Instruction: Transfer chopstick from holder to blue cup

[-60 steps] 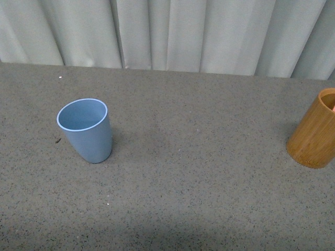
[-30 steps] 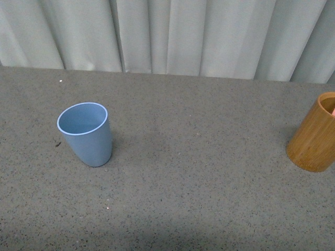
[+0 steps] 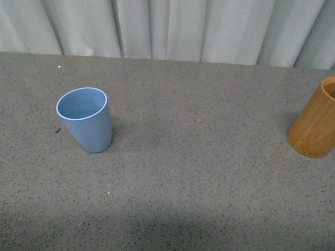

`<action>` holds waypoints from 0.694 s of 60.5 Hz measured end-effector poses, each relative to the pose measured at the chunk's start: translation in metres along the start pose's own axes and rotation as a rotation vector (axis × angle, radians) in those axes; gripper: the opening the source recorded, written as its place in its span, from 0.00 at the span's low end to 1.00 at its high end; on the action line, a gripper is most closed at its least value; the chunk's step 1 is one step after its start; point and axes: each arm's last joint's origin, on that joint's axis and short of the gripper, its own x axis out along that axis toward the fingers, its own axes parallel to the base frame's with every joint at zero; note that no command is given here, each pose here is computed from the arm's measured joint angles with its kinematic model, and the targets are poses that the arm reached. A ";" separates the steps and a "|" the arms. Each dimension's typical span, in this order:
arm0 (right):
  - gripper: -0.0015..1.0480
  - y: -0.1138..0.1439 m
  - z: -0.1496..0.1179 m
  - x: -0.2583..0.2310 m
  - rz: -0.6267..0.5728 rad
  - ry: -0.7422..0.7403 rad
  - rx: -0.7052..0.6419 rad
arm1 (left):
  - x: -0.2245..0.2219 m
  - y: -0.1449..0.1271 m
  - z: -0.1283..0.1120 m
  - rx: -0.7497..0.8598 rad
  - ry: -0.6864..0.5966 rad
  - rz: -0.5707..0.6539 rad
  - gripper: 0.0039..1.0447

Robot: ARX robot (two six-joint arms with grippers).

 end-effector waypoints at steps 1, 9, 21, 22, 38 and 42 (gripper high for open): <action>0.91 0.000 0.000 0.000 0.000 0.000 0.000 | 0.000 0.000 0.000 0.000 0.000 0.000 0.94; 0.91 0.000 0.000 0.000 0.000 0.000 0.000 | 0.000 0.000 0.000 0.000 0.000 0.000 0.94; 0.91 0.000 0.000 0.000 0.000 0.000 0.000 | 0.000 0.000 0.000 0.000 0.000 0.000 0.94; 0.91 0.000 0.000 0.000 0.000 0.000 0.000 | 0.000 0.000 0.000 0.000 0.000 0.000 0.94; 0.91 0.000 0.000 0.000 0.000 0.000 0.000 | 0.000 0.000 0.000 0.000 0.000 0.000 0.94; 0.91 0.000 0.000 0.000 0.000 0.000 0.000 | 0.000 0.000 0.000 0.000 0.000 0.000 0.94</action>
